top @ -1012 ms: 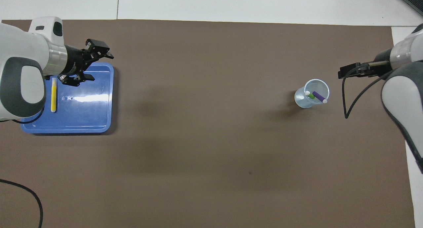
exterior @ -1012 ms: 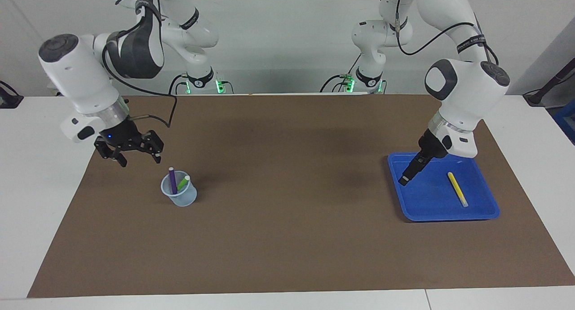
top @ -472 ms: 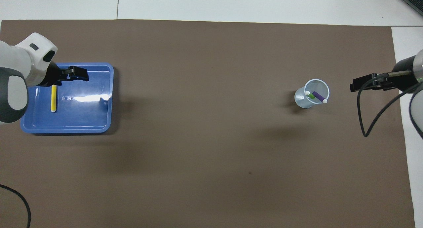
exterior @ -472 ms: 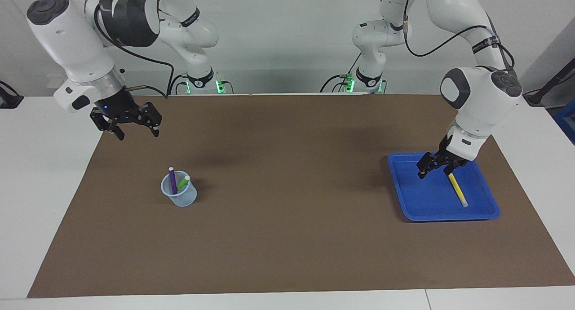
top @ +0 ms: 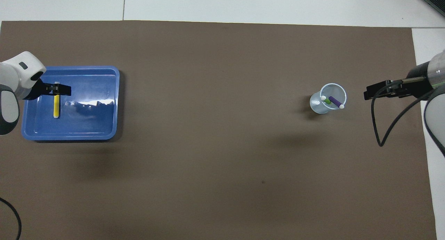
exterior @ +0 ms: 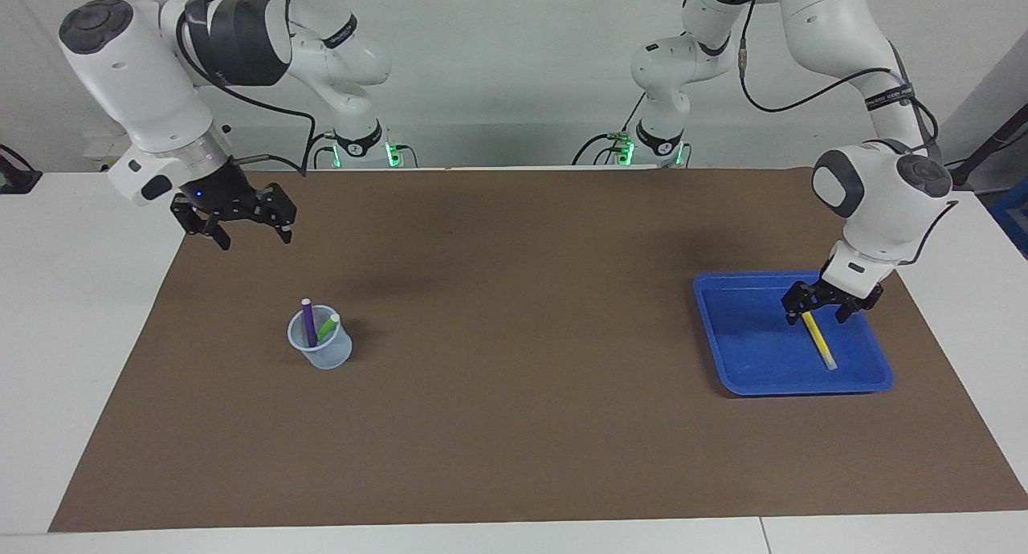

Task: Transfer and insert pens with both arms
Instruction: 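Lower the left gripper onto the yellow pen and grasp it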

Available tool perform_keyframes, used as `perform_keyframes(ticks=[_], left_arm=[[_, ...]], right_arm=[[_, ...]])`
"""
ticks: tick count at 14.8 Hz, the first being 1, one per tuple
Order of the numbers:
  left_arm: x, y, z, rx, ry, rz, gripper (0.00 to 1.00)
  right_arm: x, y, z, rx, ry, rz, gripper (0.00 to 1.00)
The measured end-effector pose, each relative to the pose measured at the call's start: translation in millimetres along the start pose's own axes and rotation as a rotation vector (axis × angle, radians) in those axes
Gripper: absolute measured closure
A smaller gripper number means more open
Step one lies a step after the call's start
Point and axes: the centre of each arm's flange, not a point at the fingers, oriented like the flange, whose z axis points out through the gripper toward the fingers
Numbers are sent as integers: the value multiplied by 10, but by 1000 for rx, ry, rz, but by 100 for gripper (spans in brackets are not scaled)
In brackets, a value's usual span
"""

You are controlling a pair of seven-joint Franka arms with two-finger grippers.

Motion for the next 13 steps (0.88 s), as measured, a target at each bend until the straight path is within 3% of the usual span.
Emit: perform_keyframes(ticks=[8, 10, 13], left_arm=[[-265, -278, 520, 1, -3, -20, 0], [-364, -265, 643, -1, -8, -22, 3], [-437, -303, 711, -2, -14, -31, 16]], right_arm=[[-4, -11, 17, 0, -4, -1, 0], [-4, -11, 19, 0, -5, -1, 0], [-5, -6, 21, 1, -6, -1, 0]])
